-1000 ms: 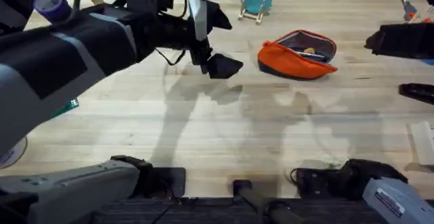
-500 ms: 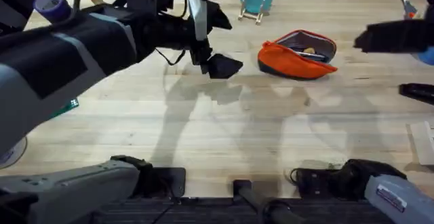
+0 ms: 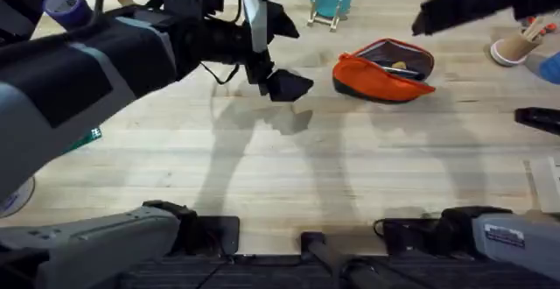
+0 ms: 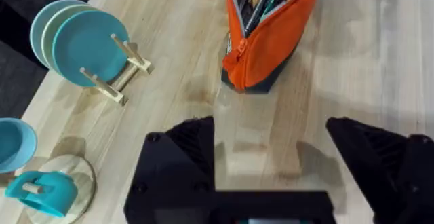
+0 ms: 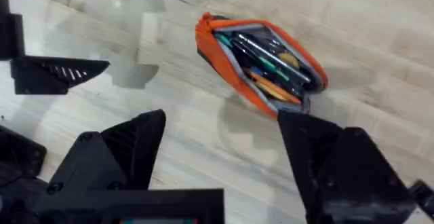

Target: Unzip the bag, pick up the pens from the table one at a time and place them inside, then zip the bag closed.

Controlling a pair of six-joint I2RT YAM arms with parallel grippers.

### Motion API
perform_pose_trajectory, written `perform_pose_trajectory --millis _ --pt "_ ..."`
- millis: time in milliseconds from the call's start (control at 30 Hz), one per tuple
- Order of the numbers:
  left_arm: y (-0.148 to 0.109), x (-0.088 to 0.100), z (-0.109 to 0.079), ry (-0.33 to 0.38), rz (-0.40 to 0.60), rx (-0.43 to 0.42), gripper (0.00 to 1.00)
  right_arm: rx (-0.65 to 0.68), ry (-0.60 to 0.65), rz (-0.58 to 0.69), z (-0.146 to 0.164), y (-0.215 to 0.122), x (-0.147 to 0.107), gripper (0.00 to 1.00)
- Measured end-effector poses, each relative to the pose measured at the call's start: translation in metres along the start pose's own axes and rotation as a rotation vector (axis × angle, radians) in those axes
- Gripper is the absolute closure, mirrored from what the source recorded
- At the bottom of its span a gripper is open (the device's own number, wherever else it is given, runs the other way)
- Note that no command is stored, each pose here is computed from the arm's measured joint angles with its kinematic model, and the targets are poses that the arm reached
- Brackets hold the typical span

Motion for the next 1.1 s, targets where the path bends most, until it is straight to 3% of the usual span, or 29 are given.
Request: perform_pose_trajectory --millis 467,833,1100 --pt "0.000 0.000 0.000 0.000 0.000 0.000 0.006 -0.067 -0.221 0.162 0.031 0.045 0.052 0.005" --pt "0.000 0.000 0.000 0.000 0.000 0.000 0.006 -0.091 -0.295 0.207 0.039 0.089 0.069 0.005" --pt "0.000 0.000 0.000 0.000 0.000 0.000 0.006 -0.098 -0.311 0.182 0.039 0.092 0.074 0.006"
Point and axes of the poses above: each hand's point on the last joint's axis, 136 mm out from that joint toward the fingers, its own y axis out along the fingers, its own z axis along the line the jaws close on, x = y × z, the point moved 10 cm from there along -y, back along the fingers, and after that the axes turned 4 degrees about y, right-handed, at the moved point
